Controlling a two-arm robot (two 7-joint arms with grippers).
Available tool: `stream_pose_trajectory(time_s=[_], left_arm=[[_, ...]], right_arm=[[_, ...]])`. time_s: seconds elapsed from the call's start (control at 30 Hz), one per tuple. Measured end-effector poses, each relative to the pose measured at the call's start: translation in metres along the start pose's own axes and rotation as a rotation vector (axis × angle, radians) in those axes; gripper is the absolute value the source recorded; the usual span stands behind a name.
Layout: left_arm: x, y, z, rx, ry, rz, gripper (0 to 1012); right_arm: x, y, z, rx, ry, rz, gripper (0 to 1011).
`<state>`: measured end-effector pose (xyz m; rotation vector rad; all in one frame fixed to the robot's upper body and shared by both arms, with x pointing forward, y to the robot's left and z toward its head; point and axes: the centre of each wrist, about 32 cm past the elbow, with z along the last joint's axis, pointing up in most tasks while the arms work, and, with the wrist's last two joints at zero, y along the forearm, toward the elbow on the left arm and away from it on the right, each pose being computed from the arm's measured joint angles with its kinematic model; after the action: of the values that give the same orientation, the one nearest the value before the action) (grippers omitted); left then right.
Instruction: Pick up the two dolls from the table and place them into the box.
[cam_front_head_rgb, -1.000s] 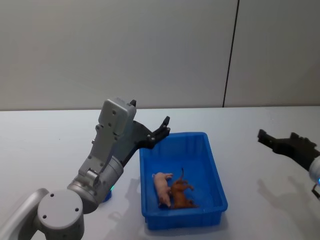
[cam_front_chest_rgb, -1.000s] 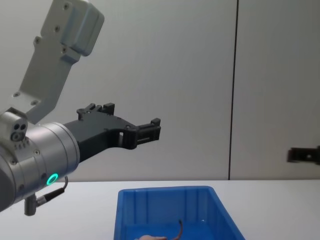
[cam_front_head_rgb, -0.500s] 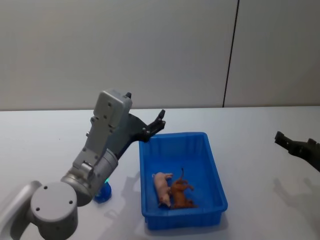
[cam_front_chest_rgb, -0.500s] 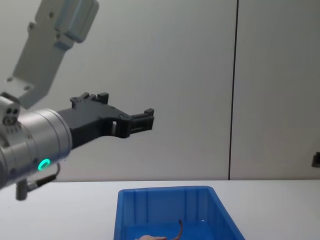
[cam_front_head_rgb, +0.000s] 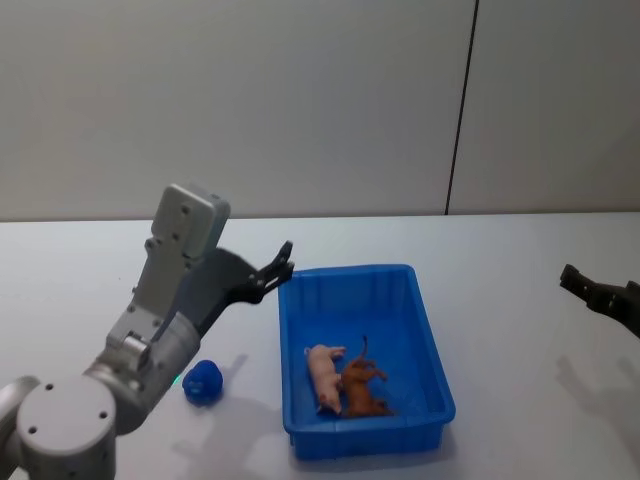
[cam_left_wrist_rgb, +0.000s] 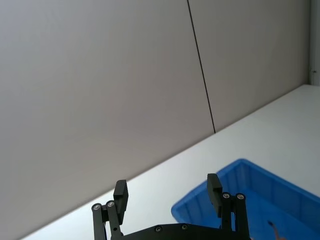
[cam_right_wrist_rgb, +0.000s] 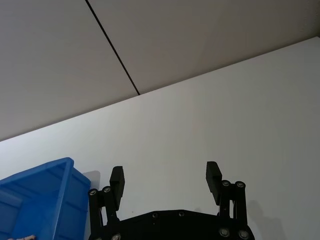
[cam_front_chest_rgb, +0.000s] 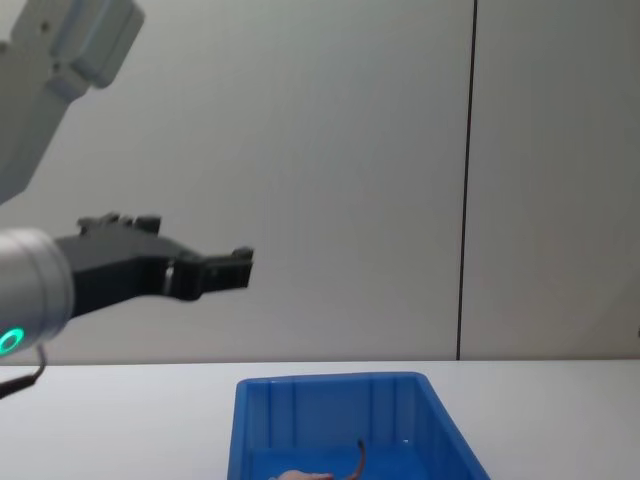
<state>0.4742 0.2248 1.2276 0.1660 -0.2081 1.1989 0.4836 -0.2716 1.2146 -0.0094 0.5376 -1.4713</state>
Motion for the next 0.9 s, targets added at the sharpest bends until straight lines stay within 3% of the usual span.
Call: stream_pose_trajectory(time_s=[0.43,0.9], left_arm=[[-0.0024,0.0327,-0.0075,0.181,0.085,0.027,1001],[-0.0033,0.0523,-0.0242,0.367,0.163,0.046,1001]], right_arm=[[0.001,0.000,0.000,0.001,0.007,-0.008,1001],[0.002,0.000,0.000,0.000,0.009,-0.011,1001]])
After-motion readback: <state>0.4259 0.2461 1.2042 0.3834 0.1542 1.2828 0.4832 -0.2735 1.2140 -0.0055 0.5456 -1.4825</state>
